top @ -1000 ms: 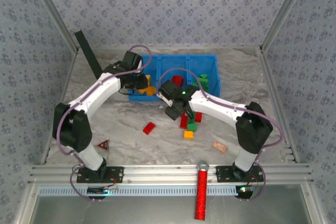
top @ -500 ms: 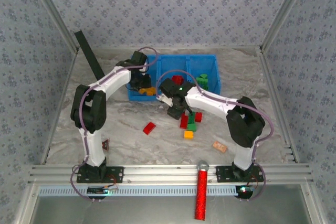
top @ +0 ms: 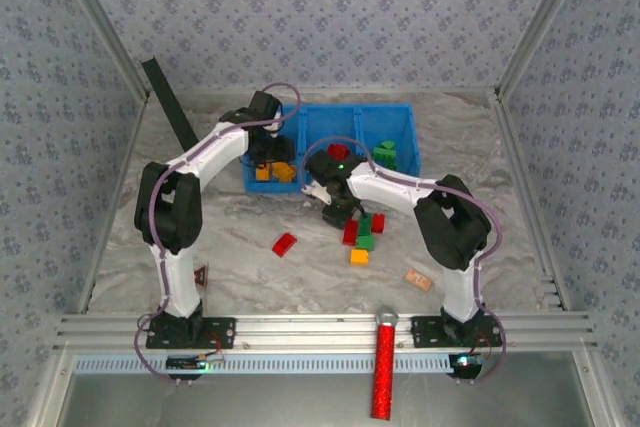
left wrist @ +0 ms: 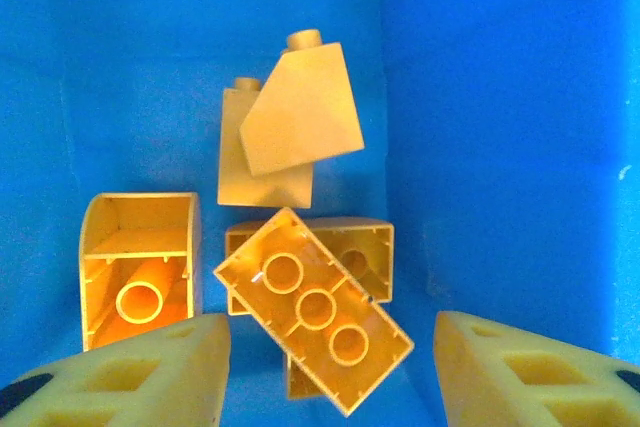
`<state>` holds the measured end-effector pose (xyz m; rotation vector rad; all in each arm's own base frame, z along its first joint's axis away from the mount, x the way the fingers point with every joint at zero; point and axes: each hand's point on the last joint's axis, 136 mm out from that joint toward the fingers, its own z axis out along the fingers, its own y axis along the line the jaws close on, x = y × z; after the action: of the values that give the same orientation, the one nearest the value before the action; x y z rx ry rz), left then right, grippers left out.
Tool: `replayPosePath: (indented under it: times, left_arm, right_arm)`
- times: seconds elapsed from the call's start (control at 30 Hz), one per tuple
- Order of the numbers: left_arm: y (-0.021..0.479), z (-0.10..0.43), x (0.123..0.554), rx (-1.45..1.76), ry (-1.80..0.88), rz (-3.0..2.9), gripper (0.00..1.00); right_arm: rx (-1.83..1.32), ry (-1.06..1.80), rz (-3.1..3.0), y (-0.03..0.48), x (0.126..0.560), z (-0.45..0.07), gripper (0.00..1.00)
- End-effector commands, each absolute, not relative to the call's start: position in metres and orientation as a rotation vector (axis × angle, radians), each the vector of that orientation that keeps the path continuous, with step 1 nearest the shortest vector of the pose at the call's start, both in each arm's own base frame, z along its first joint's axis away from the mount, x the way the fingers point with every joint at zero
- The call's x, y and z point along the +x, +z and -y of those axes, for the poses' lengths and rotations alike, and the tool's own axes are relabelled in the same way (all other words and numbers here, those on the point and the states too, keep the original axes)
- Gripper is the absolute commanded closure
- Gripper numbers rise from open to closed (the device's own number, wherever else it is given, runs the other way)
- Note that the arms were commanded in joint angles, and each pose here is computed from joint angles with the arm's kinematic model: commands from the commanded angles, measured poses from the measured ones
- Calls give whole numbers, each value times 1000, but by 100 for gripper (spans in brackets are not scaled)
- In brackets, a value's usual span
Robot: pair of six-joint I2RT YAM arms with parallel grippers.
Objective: Sort the legos into containers by color
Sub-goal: Pick up the lego from the center of the table.
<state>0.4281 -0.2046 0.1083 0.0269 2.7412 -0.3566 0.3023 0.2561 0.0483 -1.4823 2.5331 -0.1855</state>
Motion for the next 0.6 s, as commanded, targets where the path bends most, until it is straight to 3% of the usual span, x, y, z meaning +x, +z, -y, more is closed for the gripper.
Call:
replayPosePath:
  times: [0.0,0.57]
  left_arm:
    - [148,208,427,62,-423,-2676,43]
    - [197,199,399,117,-461,-2609,39]
  right_arm:
    - [-1511,-225,-2494,50,313,-259,38]
    - [-1540,-232,-2551,22,315,-257,41]
